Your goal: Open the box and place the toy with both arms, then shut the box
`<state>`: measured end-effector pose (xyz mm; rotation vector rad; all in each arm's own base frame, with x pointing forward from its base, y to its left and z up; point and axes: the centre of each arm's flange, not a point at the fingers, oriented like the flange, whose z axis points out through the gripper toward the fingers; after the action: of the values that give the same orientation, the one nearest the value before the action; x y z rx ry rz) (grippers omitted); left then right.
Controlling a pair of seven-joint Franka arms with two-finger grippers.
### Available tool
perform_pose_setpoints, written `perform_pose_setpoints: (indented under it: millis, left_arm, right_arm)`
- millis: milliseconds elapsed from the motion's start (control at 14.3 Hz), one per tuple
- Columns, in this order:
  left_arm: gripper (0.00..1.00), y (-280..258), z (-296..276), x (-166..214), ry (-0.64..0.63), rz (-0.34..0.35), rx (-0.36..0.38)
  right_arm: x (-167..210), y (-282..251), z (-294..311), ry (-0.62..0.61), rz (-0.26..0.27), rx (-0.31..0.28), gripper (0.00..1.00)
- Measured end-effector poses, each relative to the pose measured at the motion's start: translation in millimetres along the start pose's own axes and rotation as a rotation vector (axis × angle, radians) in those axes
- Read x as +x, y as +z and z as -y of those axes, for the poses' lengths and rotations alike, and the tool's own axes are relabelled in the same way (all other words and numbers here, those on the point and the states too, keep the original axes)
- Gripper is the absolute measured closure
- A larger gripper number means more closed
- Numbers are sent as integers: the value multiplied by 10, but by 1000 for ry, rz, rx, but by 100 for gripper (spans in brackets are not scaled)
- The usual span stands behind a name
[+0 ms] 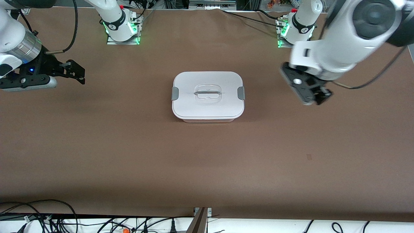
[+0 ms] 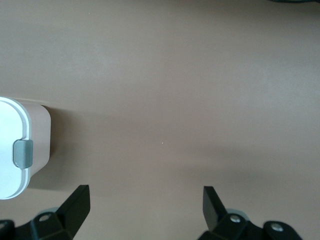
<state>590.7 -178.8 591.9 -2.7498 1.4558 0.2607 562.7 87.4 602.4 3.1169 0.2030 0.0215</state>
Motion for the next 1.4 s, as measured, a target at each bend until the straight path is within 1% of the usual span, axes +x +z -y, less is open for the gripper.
perform_pose_setpoints:
  millis: [70, 210, 279, 419, 489, 559, 699, 769, 838, 978, 1048, 1118, 1188, 1397]
  left_arm:
    - [0, -34, 132, -148, -39, 10, 18]
    - [0, -173, 317, -376, -100, 33, 97]
    - [0, -252, 354, -427, -125, 36, 138]
    - [0, -381, 366, -427, -203, -5, 195]
    - [0, -398, 373, -445, -276, -18, 203]
    - [0, -378, 392, -494, -371, -33, 192]
    - [0, -296, 465, -676, -581, -117, 138]
    - [0, -240, 543, -842, -684, -168, 110]
    - [0, -167, 636, -1058, -776, -203, 82]
    - [0, -5, 847, -1555, -907, -228, 35]
    - [0, 67, 931, -1749, -947, -226, 21]
    - [0, 141, 975, -1851, -969, -217, 6]
    - [0, 206, 980, -1864, -975, -205, -3]
    - [0, 271, 927, -1722, -964, -191, -11]
  right_arm:
    - [0, 0, 0, 0, 0, 0, 0]
    - [0, 0, 1, 0, 0, 0, 0]
    - [0, 0, 1, 0, 0, 0, 0]
    - [0, 0, 1, 0, 0, 0, 0]
    - [0, 0, 1, 0, 0, 0, 0]
    - [0, -1, 0, 0, 0, 0, 0]
    - [0, -1, 0, 0, 0, 0, 0]
    - [0, -1, 0, 0, 0, 0, 0]
    - [1, -1, 0, 0, 0, 0, 0]
    - [1, -1, 0, 0, 0, 0, 0]
    - [1, -1, 0, 0, 0, 0, 0]
    - [1, -1, 0, 0, 0, 0, 0]
    - [1, -1, 0, 0, 0, 0, 0]
    - [1, -1, 0, 0, -1, 0, 0]
